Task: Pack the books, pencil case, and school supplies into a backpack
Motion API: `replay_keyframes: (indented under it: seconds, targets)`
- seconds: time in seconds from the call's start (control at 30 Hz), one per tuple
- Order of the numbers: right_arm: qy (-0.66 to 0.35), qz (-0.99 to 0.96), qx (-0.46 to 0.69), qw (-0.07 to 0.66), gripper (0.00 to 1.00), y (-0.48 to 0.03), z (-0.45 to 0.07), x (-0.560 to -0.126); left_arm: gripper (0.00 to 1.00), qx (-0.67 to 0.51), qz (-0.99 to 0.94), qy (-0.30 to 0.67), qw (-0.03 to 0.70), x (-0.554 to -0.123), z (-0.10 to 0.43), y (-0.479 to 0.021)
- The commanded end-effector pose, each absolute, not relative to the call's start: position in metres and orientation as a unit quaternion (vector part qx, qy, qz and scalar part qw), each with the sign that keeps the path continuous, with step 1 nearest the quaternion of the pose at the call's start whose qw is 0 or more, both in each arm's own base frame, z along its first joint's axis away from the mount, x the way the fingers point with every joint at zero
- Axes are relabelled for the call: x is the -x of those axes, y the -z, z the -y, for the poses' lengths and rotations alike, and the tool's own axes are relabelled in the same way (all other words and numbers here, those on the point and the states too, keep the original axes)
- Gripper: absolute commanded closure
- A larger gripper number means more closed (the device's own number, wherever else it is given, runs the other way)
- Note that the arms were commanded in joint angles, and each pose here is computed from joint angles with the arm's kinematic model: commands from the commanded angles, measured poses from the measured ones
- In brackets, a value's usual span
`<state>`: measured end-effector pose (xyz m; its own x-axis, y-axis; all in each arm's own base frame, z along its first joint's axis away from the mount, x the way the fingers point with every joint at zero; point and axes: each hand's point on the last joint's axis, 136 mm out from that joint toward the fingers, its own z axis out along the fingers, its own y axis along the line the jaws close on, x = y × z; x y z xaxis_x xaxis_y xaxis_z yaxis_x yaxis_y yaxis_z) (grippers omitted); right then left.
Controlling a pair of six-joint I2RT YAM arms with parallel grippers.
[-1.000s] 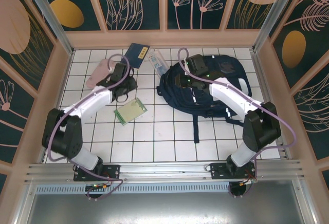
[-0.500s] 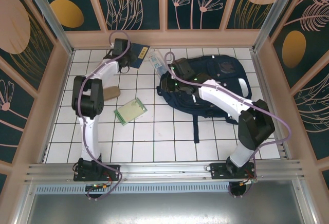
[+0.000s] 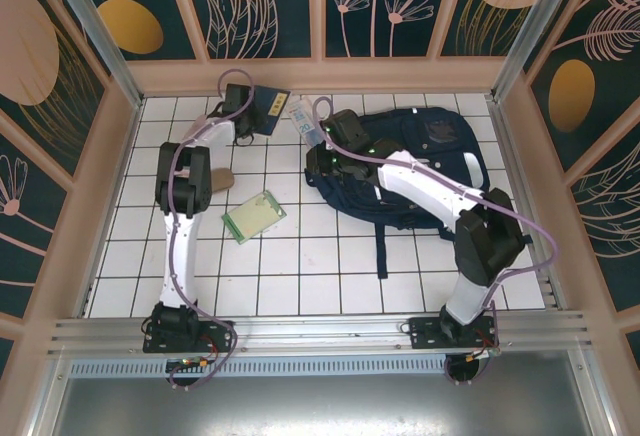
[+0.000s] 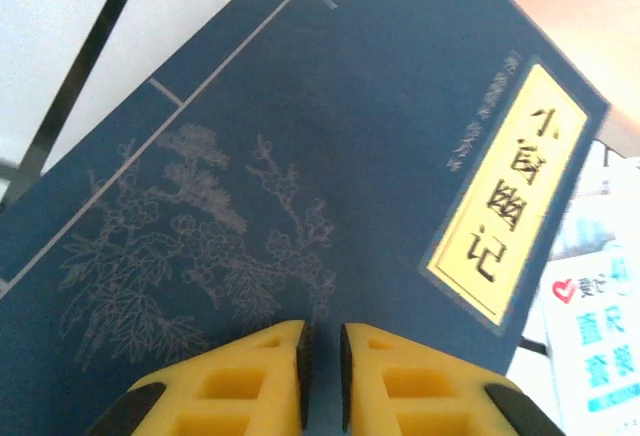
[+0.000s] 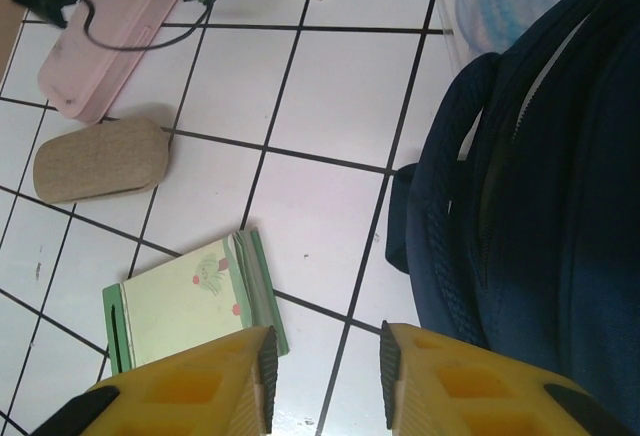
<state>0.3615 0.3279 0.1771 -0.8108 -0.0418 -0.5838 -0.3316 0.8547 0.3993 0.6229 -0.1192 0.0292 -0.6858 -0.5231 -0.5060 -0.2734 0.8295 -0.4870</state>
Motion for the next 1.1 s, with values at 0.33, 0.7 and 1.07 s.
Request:
replay_keyframes:
  seconds: [0.33, 0.7, 1.07]
  targets:
    - [-0.291, -0.920, 0.089, 0.245, 0.64, -0.141, -0.384, -0.390, 0.80, 0.299, -0.900, 0.246, 0.202, -0.447, 0.144, 0.000]
    - [-0.254, -0.946, 0.037, 0.197, 0.62, -0.069, -0.410, -0.414, 0.54, 0.246, -0.911, 0.212, 0.255, -0.437, 0.138, -0.065]
    - [-0.188, -0.965, -0.017, 0.181, 0.61, -0.026, -0.395, -0.423, 0.44, 0.187, -0.945, 0.153, 0.220, -0.458, 0.105, -0.022]
